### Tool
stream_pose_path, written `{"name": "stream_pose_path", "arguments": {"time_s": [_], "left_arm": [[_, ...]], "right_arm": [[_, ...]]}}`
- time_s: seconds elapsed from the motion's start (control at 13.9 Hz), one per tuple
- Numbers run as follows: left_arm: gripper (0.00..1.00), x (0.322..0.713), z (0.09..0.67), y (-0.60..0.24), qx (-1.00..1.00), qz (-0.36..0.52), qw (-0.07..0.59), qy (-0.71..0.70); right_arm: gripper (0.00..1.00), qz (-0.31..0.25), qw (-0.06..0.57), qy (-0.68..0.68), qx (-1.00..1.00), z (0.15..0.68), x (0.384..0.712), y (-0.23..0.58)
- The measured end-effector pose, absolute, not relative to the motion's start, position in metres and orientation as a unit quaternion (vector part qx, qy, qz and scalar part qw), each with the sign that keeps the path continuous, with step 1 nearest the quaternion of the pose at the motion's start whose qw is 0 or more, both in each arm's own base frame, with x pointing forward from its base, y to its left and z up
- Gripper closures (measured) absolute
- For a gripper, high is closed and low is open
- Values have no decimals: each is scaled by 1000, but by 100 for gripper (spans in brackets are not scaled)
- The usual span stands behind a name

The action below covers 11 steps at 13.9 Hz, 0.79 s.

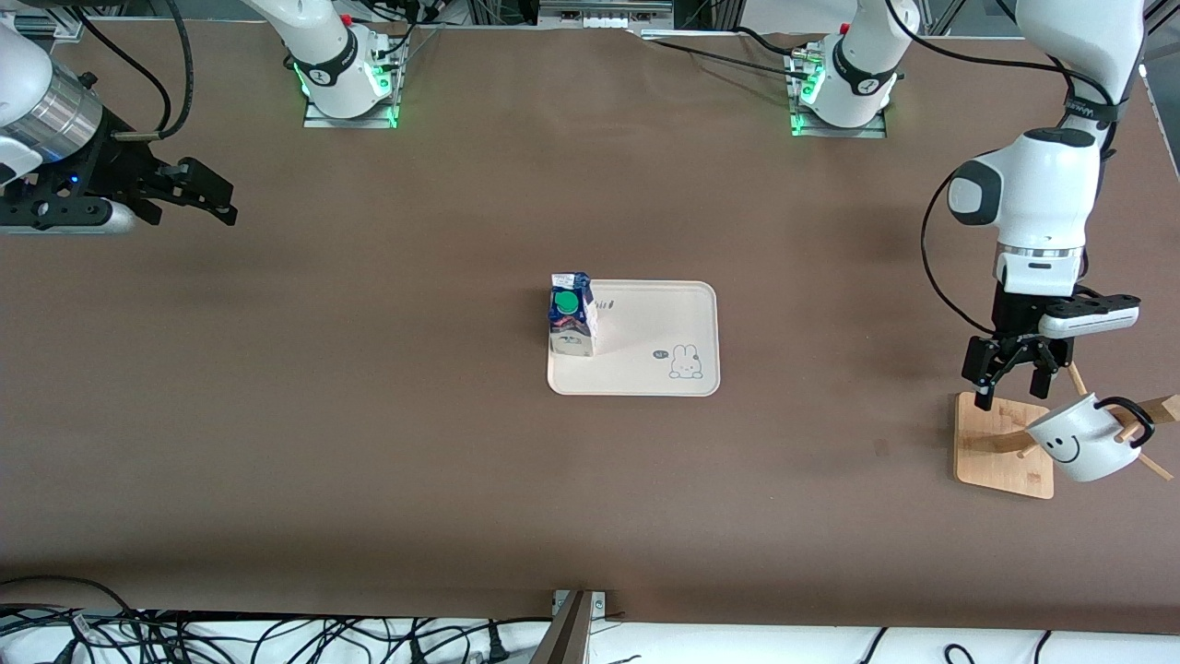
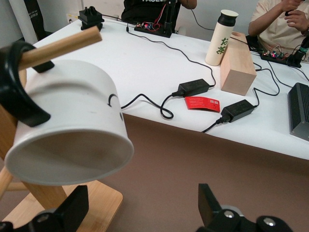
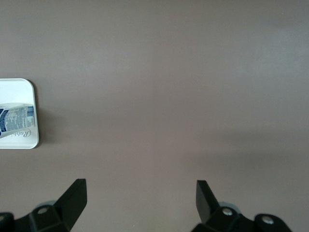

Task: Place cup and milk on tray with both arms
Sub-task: 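Lower the left gripper onto the white mug's rim on the stand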

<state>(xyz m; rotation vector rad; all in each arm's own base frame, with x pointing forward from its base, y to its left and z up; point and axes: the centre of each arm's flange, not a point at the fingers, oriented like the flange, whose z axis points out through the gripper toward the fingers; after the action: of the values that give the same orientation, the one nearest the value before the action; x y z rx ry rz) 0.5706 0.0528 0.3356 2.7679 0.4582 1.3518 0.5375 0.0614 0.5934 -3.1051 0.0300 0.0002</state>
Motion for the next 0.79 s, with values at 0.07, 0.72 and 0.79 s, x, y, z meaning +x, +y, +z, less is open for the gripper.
{"name": "stream_pose_path", "arguments": {"time_s": [0.07, 0.72, 0.79], "left_arm": [[0, 572, 333, 55, 887, 436, 13, 152], [0, 595, 354, 63, 872, 463, 13, 157], [0, 596, 352, 65, 872, 462, 12, 158]], "right_arm": [[0, -4, 16, 10, -1000, 594, 538, 61], [0, -7, -2, 4, -1000, 594, 554, 62], [0, -6, -2, 3, -1000, 593, 555, 62]]}}
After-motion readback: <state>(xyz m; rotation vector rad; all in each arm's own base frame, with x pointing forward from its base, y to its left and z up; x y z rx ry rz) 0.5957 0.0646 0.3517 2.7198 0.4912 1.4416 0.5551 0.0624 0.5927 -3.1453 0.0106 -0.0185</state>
